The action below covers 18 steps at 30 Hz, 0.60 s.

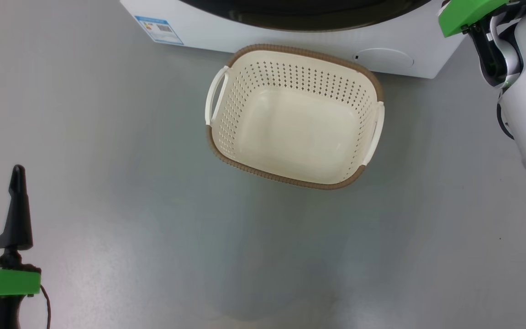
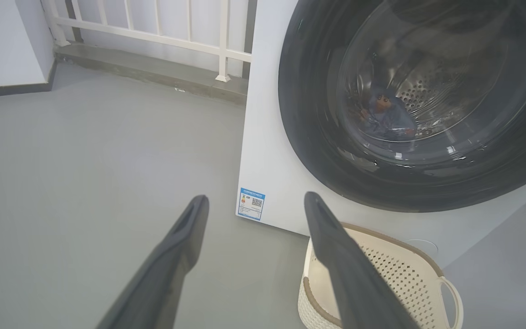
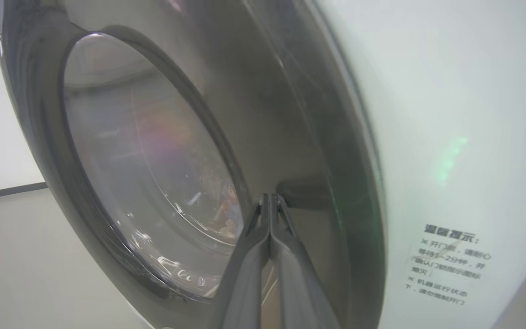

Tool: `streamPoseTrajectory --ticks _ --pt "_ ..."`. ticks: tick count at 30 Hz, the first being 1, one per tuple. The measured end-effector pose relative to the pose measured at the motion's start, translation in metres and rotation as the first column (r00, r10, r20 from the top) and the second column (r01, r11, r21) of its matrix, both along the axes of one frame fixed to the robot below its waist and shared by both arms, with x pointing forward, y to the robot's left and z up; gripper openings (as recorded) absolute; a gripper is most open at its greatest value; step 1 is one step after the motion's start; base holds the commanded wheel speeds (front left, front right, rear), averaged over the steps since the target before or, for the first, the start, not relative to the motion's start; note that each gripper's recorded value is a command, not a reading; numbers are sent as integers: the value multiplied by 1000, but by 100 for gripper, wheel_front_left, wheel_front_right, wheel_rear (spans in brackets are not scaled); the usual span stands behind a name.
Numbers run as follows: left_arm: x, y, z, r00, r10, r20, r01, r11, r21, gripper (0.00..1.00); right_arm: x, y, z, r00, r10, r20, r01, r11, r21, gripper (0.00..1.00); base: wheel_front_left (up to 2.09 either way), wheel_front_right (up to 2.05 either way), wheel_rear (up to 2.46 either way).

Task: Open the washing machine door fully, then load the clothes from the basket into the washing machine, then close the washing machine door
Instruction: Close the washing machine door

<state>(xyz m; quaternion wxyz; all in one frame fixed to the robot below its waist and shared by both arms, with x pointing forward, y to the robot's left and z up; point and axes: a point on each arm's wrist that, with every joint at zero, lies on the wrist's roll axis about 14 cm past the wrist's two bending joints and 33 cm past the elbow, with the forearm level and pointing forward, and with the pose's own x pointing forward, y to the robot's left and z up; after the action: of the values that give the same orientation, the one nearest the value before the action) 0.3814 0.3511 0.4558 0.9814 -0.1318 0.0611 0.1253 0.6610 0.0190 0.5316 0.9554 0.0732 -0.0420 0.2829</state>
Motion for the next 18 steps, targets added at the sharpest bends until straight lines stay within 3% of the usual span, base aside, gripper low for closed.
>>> streamPoseTrajectory --ticks 4,6,10,11,12,13,18 --pt "1 -2 4 1000 -6 14 6 1000 -3 100 -3 -5 12 1000 -11 15 11 999 32 0 0 0 0" --pt "2 -3 6 1000 -10 22 10 1000 -5 100 -7 -9 13 1000 -15 17 14 999 32 20 0 0 0" --pt "3 -6 10 999 -18 37 18 1000 -8 100 -17 -13 12 1000 -14 13 14 999 36 44 0 0 0" --pt "3 -7 11 999 -21 41 21 1000 -10 100 -20 -12 13 1000 -9 14 8 999 36 55 0 0 0" --pt "4 -7 12 999 -24 47 24 1000 -11 100 -24 -10 13 1000 -1 13 0 999 35 89 0 0 0" --pt "5 -8 14 998 -26 53 27 1000 -11 100 -29 -9 13 1000 5 11 -5 999 40 100 0 0 0" --pt "7 -13 23 996 -43 84 45 999 -17 100 -50 -8 12 1000 23 3 -23 999 35 100 0 0 0"
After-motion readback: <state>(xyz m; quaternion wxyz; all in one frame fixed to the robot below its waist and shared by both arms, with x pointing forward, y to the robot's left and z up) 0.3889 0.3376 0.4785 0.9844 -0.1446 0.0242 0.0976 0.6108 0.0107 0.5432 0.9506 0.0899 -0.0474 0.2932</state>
